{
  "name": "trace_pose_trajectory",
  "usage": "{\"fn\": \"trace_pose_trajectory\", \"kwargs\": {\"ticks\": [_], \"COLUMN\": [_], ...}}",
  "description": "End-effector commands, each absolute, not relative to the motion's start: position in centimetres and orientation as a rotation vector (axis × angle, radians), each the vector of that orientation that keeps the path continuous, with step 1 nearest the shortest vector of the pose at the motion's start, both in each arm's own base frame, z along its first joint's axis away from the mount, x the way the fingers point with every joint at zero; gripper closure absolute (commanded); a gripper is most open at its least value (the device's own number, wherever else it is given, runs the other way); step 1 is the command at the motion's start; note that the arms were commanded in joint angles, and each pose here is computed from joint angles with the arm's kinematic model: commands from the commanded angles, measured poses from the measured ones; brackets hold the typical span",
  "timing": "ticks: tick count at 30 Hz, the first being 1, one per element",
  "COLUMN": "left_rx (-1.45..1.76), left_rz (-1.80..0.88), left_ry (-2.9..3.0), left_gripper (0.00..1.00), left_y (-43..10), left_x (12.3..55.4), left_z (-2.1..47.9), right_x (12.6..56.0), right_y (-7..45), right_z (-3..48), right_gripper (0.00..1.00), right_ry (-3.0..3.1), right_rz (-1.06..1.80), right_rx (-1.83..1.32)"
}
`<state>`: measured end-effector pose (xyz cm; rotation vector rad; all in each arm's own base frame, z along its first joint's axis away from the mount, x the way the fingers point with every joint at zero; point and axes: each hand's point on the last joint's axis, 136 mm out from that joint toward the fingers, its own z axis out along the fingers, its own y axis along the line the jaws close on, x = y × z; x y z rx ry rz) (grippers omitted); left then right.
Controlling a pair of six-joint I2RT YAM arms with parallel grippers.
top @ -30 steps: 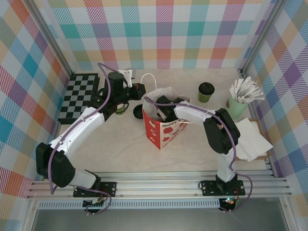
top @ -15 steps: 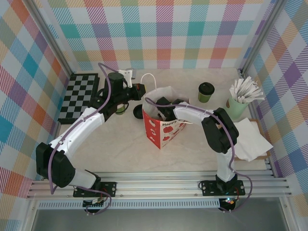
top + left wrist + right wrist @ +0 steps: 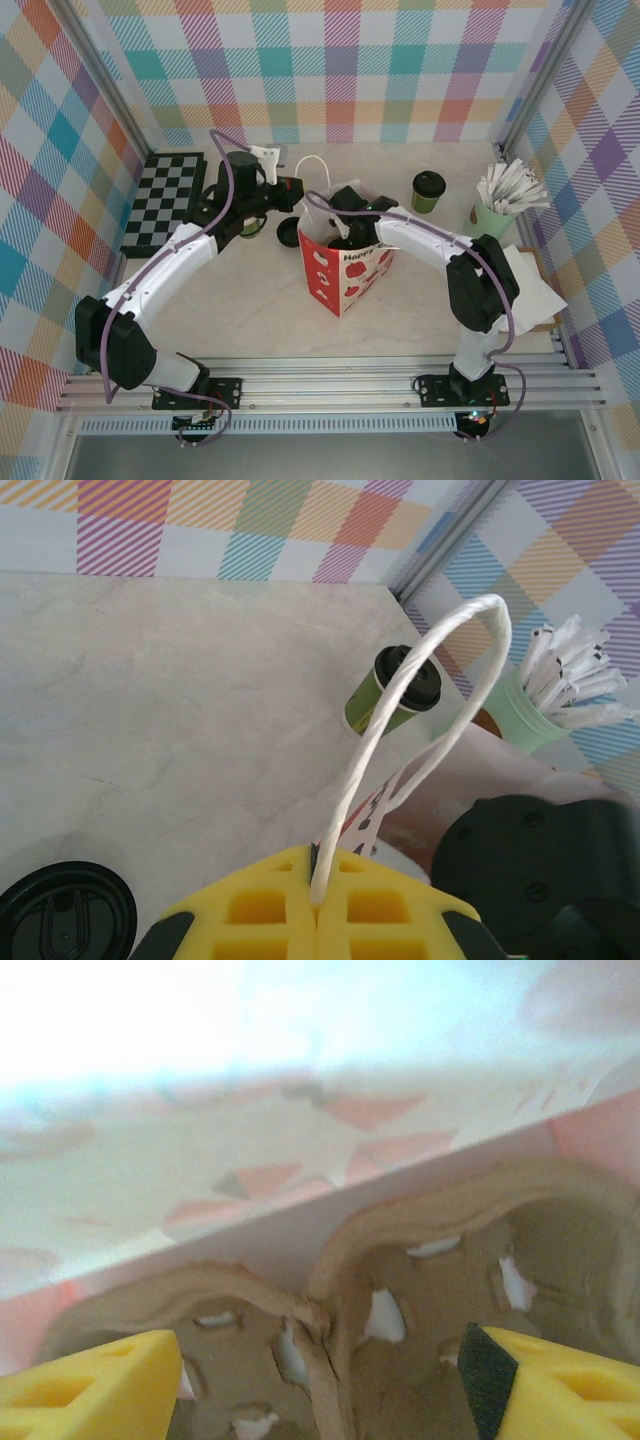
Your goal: Pack the takeout coffee
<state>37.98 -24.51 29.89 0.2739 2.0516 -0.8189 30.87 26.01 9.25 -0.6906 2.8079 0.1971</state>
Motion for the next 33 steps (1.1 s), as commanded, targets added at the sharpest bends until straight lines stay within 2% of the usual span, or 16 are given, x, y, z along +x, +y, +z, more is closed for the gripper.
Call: {"fn": "trace_pose_trajectory", "kwargs": {"ticks": [1,5,12,14,23,26,30,33], "left_rx": [0.370,0.408,0.429,0.432,0.416,0.412,0.409,0.411], "left_rz": [-0.828,-0.822,-0.809,-0.803,-0.768,-0.758,-0.749,-0.752], "left_ry": [2.017,2.012,1.990,1.990,2.002,2.002,1.999,1.999], "left_gripper": [1.00,1.00,1.00,1.00,1.00,1.00,1.00,1.00], "left_y": [-25.2,-25.9,-26.3,-26.3,-25.9,-25.7,-25.6,-25.7], "left_x": [37.0,36.6,36.7,36.7,37.1,37.1,37.2,37.3], "left_z": [30.6,30.4,30.8,30.8,30.7,30.8,30.9,31.0], "right_x": [30.8,30.4,30.9,30.8,29.9,29.7,29.2,28.9], "right_y": [26.7,27.5,26.8,27.0,25.3,24.6,24.1,23.8], "right_z": [12.3,13.9,14.8,15.5,13.7,12.6,10.6,9.2], "right_gripper": [0.23,0.24,0.25,0.28,0.75,0.88,0.99,1.00], "right_ry": [2.768,2.781,2.786,2.781,2.806,2.822,2.859,2.883], "right_rz": [0.289,0.376,0.344,0.353,0.194,0.138,0.094,0.072], "right_rx": [-0.645,-0.576,-0.424,-0.444,-0.619,-0.649,-0.692,-0.712]}}
